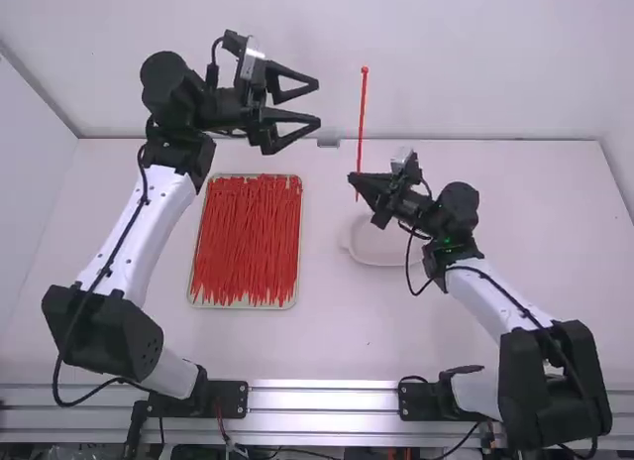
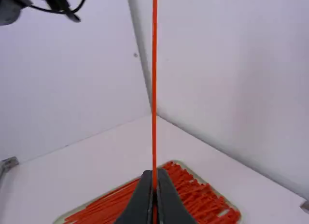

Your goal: Fasten the cable tie

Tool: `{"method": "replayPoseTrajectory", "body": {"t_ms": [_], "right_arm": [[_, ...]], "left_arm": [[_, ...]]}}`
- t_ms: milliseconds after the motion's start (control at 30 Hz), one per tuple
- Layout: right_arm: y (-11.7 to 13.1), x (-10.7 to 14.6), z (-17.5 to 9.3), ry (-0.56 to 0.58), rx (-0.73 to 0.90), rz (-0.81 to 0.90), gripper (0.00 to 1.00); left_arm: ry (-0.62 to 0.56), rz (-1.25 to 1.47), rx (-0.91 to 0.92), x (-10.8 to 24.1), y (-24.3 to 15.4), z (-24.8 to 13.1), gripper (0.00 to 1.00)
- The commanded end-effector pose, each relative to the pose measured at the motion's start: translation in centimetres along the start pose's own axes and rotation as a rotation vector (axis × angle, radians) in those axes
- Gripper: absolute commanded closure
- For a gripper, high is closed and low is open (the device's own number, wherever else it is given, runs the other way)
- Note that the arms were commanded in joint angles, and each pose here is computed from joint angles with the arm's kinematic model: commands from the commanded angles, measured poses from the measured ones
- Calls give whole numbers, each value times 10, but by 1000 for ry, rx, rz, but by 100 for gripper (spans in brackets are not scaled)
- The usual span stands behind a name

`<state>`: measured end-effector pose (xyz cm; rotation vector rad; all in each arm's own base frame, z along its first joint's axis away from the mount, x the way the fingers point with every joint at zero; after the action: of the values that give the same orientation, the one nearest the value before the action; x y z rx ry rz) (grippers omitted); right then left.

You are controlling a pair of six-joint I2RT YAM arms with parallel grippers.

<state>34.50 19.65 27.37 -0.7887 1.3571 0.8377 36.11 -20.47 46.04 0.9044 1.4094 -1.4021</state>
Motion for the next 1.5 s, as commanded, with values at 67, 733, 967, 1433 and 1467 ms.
{"method": "replayPoseTrajectory", "body": {"t_ms": [67,733,967,1433,1467], "right_arm": [[-26,-9,-3,-10,119,19,100],[-85,39,-18,156,704,105,100],[-80,39,-11,269,852,15,100],[-58,-7,-18,415,1189,-216,100],[-55,-12,-21,421,1226,-242,100]], "left_arm": [[-20,9,-56,0,12,0,1],[-28,-47,-258,18,53,-5,1],[-34,-50,-274,19,56,-6,1],[-43,-86,-274,18,56,-4,1],[-41,-87,-265,19,54,0,1]]}}
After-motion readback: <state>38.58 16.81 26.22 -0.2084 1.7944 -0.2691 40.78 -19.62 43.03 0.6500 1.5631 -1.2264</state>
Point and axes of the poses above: each hand's point on the last joint's axis, 136 mm out from that joint toward the fingers, its own z axis out along the fingers, its own y axis along the line the jaws close on, x = y × z, the point moved 1 cm from there along -z, back along the fingers, and after that the axes turned 10 degrees about -z, right-handed, at the moved point
